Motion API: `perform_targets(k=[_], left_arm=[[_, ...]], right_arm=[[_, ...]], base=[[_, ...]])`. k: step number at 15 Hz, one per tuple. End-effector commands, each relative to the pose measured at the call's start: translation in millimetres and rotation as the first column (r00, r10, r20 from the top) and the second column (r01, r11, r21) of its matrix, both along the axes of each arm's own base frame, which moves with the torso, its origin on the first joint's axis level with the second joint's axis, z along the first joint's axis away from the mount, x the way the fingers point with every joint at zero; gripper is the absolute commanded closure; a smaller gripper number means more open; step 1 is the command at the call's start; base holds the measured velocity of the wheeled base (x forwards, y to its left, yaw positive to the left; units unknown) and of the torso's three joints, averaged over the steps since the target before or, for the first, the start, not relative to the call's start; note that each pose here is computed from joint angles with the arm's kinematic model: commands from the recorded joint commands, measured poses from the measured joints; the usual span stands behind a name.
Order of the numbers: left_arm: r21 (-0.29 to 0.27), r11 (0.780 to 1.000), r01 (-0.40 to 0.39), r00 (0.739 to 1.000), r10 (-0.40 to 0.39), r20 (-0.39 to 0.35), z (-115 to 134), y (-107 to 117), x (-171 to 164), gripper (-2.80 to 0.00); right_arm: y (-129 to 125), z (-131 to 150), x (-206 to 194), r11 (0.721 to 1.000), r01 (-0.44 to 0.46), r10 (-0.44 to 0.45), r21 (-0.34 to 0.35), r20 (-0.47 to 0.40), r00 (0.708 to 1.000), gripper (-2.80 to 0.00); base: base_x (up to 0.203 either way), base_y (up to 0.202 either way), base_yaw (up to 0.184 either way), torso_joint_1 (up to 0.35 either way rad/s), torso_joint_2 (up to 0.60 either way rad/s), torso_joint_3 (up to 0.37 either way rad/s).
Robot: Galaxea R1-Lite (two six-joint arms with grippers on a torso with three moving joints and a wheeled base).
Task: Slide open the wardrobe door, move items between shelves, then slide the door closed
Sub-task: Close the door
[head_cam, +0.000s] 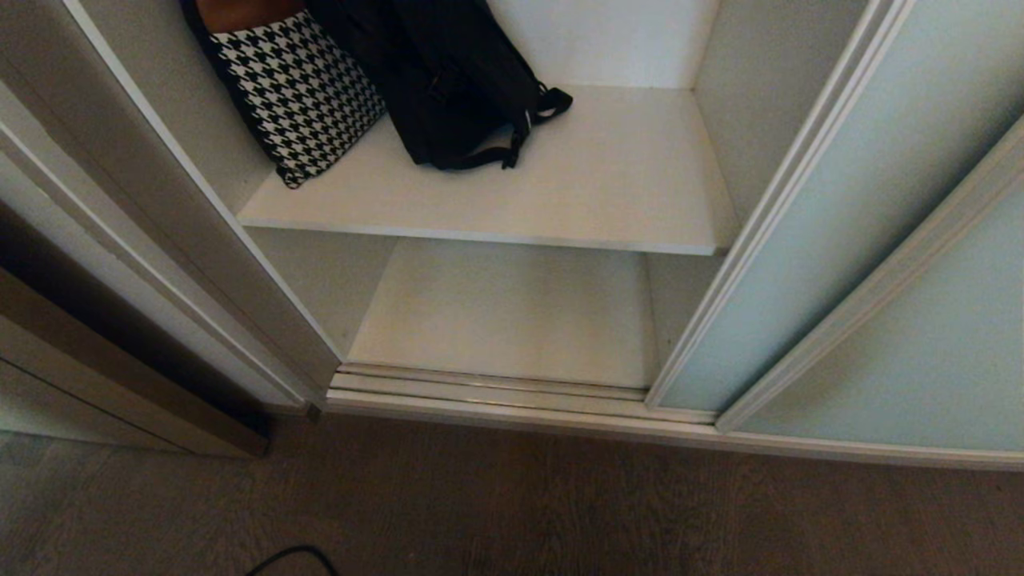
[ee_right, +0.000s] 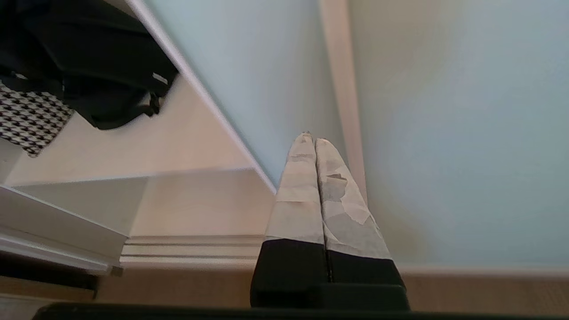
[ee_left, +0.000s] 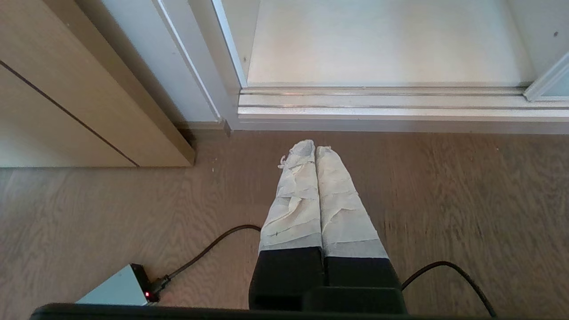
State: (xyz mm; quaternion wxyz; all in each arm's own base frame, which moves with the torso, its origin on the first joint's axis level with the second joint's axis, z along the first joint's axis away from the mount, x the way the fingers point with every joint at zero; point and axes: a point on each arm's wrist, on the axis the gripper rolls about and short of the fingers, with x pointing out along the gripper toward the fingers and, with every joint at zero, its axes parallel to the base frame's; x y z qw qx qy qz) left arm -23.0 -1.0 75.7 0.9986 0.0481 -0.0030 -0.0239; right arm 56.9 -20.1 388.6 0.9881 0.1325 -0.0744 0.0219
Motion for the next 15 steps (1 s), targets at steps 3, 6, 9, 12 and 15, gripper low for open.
perform_targets(k=[3, 6, 9, 12, 15], left_arm=[[0.000, 1.000, 0.000, 1.000, 0.000, -0.001, 0, 0, 0, 0.00], [0.000, 1.000, -0.001, 1.000, 0.001, -0.002, 0, 0, 0, 0.00], [0.000, 1.000, -0.001, 1.000, 0.001, -0.002, 0, 0, 0, 0.00], [0.000, 1.000, 0.000, 1.000, 0.000, -0.001, 0, 0, 0, 0.00], [0.000, 1.000, -0.001, 1.000, 0.001, -0.002, 0, 0, 0, 0.00]], right_arm=[[-24, -9, 24, 0.992, -0.117, 0.119, 0.054, -0.029, 0.992, 0.00], [-44, -9, 36, 0.961, -0.220, 0.231, 0.166, -0.048, 0.972, 0.00], [-60, -9, 51, 0.933, -0.255, 0.275, 0.254, -0.044, 0.961, 0.00], [-70, -12, 67, 0.917, -0.275, 0.302, 0.290, -0.054, 0.952, 0.00], [-75, -15, 81, 0.906, -0.299, 0.330, 0.300, -0.057, 0.942, 0.00]], base=[[0.000, 0.000, 0.000, 0.000, 0.00, 0.000], [0.000, 0.000, 0.000, 0.000, 0.00, 0.000], [0.000, 0.000, 0.000, 0.000, 0.00, 0.000], [0.000, 0.000, 0.000, 0.000, 0.00, 0.000], [0.000, 0.000, 0.000, 0.000, 0.00, 0.000]])
